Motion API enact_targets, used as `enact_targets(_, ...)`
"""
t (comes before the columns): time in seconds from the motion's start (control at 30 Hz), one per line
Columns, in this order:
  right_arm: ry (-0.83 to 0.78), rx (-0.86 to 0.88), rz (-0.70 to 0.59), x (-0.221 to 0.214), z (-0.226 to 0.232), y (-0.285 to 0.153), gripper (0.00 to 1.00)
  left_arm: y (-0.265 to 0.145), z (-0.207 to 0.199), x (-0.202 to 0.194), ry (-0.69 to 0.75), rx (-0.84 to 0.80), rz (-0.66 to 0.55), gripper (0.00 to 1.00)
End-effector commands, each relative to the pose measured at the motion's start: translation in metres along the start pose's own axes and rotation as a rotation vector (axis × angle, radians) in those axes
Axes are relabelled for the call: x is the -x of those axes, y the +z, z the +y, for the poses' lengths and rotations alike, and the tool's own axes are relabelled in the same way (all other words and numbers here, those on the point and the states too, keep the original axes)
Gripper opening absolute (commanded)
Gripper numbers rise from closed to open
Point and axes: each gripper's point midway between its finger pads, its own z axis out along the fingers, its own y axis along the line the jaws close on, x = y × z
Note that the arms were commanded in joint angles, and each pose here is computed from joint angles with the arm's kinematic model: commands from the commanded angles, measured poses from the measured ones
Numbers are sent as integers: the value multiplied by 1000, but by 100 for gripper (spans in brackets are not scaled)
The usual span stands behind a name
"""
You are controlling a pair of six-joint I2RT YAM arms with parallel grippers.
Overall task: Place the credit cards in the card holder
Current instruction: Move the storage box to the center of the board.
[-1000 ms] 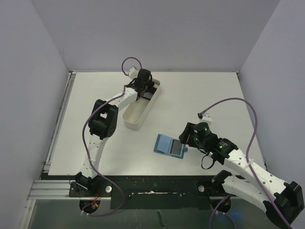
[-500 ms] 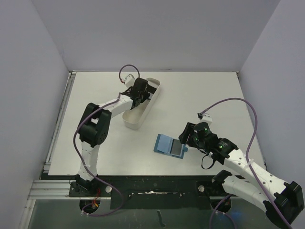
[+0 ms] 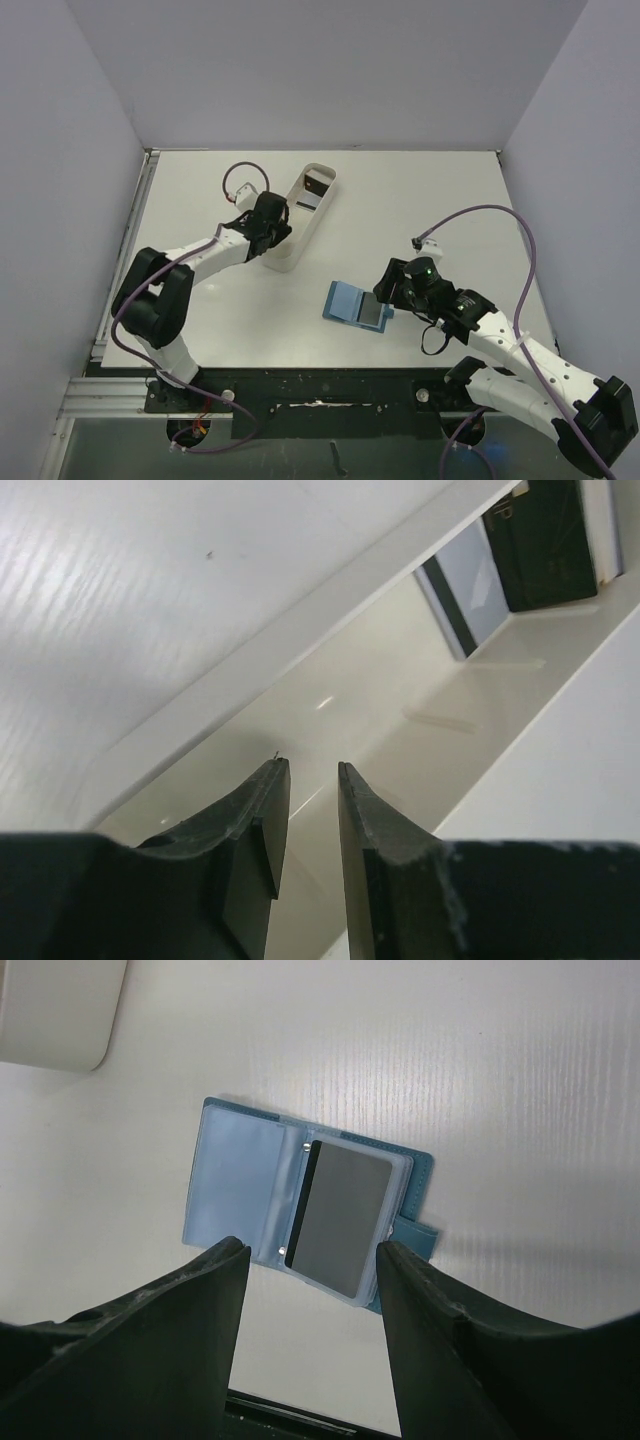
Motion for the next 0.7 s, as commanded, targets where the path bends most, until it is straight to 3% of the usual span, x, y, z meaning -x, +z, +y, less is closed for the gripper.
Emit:
enact_targets(0.0, 0, 49, -40, 11, 14, -3, 54, -26, 8, 8, -6, -6, -22, 25)
enact_targets(0.67, -17, 57, -30, 8, 16, -5, 55, -72, 85, -34, 107, 158, 89, 27)
